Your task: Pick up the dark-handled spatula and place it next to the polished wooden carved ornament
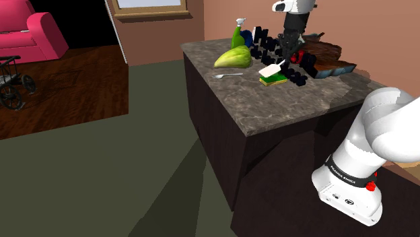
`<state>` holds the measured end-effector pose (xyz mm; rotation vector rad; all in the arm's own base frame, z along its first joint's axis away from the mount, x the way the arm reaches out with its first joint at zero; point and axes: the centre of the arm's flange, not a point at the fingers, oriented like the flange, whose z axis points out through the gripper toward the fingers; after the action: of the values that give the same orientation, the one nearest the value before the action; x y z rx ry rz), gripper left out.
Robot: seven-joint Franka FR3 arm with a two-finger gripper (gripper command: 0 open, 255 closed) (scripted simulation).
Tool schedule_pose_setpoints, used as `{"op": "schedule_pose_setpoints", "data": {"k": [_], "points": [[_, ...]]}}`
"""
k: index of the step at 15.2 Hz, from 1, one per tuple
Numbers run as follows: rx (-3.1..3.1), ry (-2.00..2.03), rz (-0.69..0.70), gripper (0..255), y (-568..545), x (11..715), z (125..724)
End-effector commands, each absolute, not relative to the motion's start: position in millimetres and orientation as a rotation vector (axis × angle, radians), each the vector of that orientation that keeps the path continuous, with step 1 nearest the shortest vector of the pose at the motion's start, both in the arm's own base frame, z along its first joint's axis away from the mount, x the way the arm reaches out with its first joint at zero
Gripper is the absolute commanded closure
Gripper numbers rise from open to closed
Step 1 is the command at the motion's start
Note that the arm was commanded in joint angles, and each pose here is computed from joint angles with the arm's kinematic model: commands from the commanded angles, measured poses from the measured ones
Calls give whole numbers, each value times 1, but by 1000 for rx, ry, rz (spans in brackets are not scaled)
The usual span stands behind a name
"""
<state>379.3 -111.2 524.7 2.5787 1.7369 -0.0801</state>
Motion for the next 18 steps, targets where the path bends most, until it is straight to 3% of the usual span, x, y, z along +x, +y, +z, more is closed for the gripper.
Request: {"op": "schedule_pose_setpoints", "data": {"k": [1, 18], "points": [[2579, 1737, -80, 255, -112, 379, 535], [2579, 1737, -80, 255, -287, 261, 537]]}}
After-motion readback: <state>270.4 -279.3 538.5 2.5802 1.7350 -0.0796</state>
